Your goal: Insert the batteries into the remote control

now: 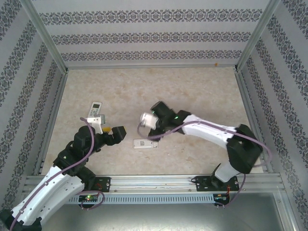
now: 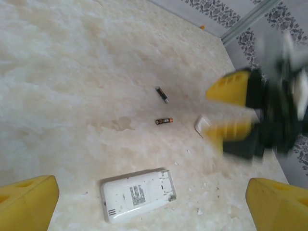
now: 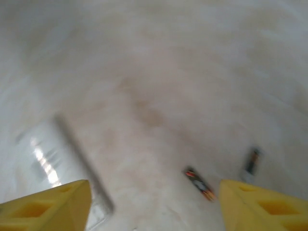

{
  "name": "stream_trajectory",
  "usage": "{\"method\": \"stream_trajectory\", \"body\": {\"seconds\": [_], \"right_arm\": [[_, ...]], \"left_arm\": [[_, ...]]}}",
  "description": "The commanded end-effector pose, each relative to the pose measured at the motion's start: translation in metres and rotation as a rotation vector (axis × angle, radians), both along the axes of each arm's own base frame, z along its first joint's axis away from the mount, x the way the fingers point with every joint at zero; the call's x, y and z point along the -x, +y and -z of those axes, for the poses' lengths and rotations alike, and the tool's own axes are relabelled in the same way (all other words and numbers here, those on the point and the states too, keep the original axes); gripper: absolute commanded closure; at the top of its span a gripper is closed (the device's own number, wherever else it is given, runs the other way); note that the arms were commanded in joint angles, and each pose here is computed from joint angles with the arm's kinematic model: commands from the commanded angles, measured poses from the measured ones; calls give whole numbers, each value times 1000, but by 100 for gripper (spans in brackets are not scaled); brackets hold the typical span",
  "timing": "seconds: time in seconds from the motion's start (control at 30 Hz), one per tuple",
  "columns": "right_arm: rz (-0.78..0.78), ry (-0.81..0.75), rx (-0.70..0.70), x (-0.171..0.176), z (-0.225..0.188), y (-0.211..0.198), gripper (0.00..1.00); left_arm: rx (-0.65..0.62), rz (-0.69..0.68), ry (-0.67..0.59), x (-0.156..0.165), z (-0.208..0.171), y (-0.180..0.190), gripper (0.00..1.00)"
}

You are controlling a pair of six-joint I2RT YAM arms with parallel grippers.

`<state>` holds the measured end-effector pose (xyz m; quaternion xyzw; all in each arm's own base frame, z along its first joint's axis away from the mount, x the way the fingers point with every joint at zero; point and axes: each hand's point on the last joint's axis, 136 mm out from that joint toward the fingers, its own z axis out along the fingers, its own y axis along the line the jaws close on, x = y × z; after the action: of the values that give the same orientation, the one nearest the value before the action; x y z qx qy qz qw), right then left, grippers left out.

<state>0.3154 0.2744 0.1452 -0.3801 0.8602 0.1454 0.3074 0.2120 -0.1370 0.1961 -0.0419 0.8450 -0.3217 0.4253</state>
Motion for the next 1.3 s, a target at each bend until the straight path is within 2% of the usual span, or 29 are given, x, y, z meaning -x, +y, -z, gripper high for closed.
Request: {"method": "stream_trajectory", "body": {"seconds": [0.0,0.13,0.33,0.43,0.63,0.83,0.9,1.0,1.03,1.17,1.27], "right_arm": [[533,247,-71,-36,32,-50,37],[623,251,-9,-57,52,-72,35],[600,314,81,-76,83,-68,38],[595,340,98,-82,97,-63,45],[588,394,117,-86,118,-55,67],[572,426,143,-82,130,-50,69],[563,435,145,-81,132,-48,73],[560,446,147,-78,129,-47,88],[560,445,137,-77,123,-45,90],[565,401,30,-57,79,-36,92],[573,416,-71,-21,62,-24,92]], "left_arm": [[21,26,-2,1,1,-4,0],[-5,31,-4,1,2,-4,0],[-9,32,-12,-3,5,-5,0],[-29,33,-14,-5,8,-5,0],[-55,29,-23,-8,8,-4,0],[-57,31,-21,-9,11,-5,0],[-55,35,-20,-9,11,-5,0],[-54,36,-12,-7,14,-5,0],[-52,35,-5,-7,15,-5,0],[-54,81,46,-3,26,-13,0],[-46,119,104,1,37,-20,0]]}}
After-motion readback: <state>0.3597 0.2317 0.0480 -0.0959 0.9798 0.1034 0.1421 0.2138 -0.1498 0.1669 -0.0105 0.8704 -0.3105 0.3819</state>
